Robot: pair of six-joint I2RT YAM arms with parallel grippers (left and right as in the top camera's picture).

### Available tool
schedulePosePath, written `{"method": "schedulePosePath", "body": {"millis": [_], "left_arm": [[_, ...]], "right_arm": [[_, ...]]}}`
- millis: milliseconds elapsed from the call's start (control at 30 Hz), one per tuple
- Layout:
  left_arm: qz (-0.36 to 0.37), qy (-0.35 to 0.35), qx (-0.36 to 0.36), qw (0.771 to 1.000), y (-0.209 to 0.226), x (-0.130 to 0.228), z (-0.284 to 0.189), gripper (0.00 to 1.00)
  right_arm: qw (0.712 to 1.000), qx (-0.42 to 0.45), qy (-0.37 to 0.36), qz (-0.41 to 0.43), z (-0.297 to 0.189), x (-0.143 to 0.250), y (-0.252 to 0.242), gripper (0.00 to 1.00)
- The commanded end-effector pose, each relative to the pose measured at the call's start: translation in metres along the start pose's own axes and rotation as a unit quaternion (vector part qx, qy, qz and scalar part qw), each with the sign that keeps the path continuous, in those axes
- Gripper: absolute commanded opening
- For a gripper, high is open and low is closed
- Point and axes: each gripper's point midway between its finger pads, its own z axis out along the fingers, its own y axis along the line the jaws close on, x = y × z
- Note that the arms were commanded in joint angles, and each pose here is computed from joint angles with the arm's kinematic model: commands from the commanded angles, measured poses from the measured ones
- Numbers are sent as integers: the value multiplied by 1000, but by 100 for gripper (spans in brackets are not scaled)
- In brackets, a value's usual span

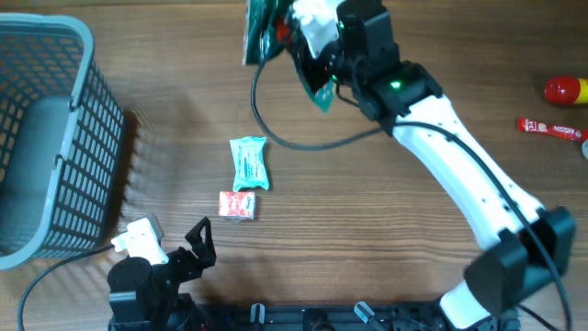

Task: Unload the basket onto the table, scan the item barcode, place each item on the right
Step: 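Lift the gloves pack and hold its barcode at the white scanner, then carry the gloves pack right and release it near the sriracha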

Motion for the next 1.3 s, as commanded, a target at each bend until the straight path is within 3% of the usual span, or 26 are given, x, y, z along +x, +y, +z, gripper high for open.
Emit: {"method": "schedulePosePath", "body": {"millis": [0, 367, 567, 900, 1267], "left_arm": [[-1, -1, 9, 1000, -3, 0, -1, 100], [-1, -1, 9, 1000, -3, 0, -1, 100], [-1, -1, 9, 1000, -3, 0, -1, 100], [-1, -1, 9, 1000, -3, 0, -1, 100], [-1, -1, 9, 1000, -3, 0, -1, 100]], "right_arm": [[998, 62, 7, 16, 35, 16, -42, 4], [995, 94, -34, 6, 140, 12, -109, 4], [994, 109, -24, 12, 171, 37, -125, 4], [992, 120, 11, 37, 166, 50, -128, 4], [930, 263, 80, 243, 48, 74, -232, 4]]}}
